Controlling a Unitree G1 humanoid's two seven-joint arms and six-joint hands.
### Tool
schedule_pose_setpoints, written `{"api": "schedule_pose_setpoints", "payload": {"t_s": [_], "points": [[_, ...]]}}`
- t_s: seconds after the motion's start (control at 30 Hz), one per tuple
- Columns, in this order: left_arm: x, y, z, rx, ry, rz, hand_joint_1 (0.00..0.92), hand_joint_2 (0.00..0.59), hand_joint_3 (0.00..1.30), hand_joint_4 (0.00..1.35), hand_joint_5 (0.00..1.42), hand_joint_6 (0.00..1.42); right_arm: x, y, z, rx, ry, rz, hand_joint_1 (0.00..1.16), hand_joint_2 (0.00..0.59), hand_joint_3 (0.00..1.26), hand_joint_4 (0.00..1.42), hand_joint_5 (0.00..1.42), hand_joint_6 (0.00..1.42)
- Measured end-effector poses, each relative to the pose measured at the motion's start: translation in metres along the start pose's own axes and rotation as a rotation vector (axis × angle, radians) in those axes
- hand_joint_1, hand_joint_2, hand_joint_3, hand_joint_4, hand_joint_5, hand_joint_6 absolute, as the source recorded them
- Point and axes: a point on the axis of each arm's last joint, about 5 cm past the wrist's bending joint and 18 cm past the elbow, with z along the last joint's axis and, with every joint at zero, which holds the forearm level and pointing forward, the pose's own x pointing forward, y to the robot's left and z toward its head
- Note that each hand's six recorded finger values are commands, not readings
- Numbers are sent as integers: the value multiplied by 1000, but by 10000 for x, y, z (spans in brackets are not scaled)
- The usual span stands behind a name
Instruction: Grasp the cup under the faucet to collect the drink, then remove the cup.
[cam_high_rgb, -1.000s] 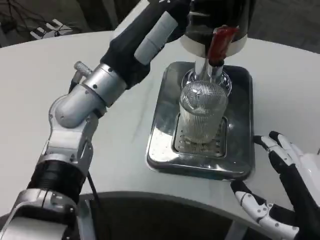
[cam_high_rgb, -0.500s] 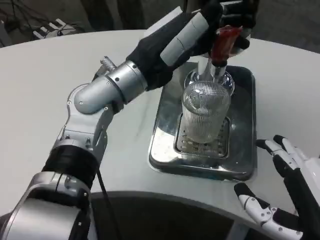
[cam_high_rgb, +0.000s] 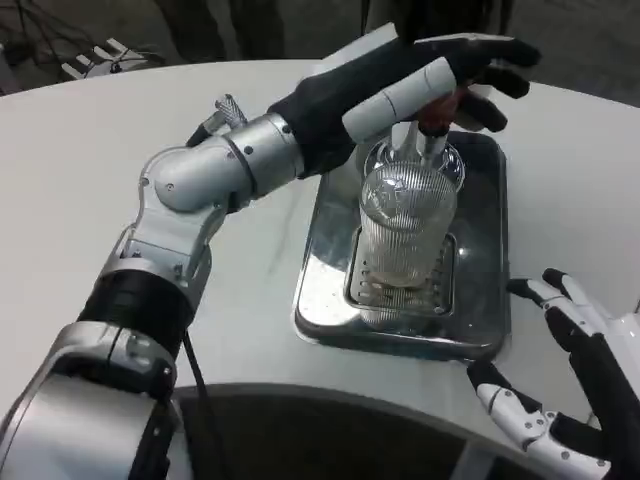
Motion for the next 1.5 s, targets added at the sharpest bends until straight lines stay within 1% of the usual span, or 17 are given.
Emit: {"api": "schedule_pose_setpoints", "payload": {"t_s": [0.13,0.2,0.27,0.37,0.53,0.6,0.77,0.83,0.87,0.93,1.0,1.03,1.1,1.17,1.2,1.23,1.5], "points": [[-9,1,7,57,0,-11,0,48,246,249,349,263,4,-3,-4,13,-2,1,302,373,146,22,71,215],[-1,9,27,99,6,-23,0,44,245,236,330,239,7,-6,-7,19,0,-1,275,352,146,32,92,188],[5,3,31,127,6,-28,0,36,243,225,309,224,18,-11,-13,51,1,3,265,344,146,32,110,164],[17,-4,40,164,7,-40,0,25,235,202,275,197,40,-18,-29,101,5,12,284,350,146,43,120,148],[22,-16,33,183,5,-43,0,25,233,199,269,193,57,-27,-41,132,5,12,292,350,146,44,127,147],[32,-22,43,214,7,-50,0,25,233,198,267,193,61,-28,-47,141,6,14,297,350,138,51,132,147],[44,-28,50,233,7,-54,0,23,232,198,264,191,69,-30,-54,159,7,10,343,308,116,52,143,123],[43,-30,47,234,6,-54,0,15,232,198,262,182,78,-24,-71,208,14,11,389,275,66,45,144,88],[42,-32,46,235,5,-54,0,14,232,198,262,181,85,-14,-87,243,18,15,410,263,30,28,144,74],[41,-33,45,236,4,-54,0,4,232,198,252,171,93,0,-104,277,21,19,438,245,1,3,136,66],[40,-34,44,237,2,-54,0,0,232,198,249,167,113,31,-132,317,24,13,460,235,0,0,133,65],[40,-34,45,240,1,-55,0,0,232,198,249,166,128,59,-151,344,29,-4,465,234,0,0,133,65],[39,-33,45,242,1,-55,0,0,229,188,236,148,143,85,-161,358,25,-21,471,234,0,1,133,54],[38,-33,45,244,1,-56,0,0,229,185,235,146,187,136,-167,374,21,-60,481,227,0,2,133,39],[38,-33,46,244,1,-56,0,0,229,185,234,146,194,144,-166,377,21,-64,492,231,0,2,133,24],[36,-32,46,245,0,-55,0,0,223,185,225,145,227,185,-167,381,19,-89,499,217,0,10,133,9],[26,-22,48,244,-5,-53,0,0,219,175,210,129,391,334,-175,398,27,-144,533,207,0,0,59,0]]}}
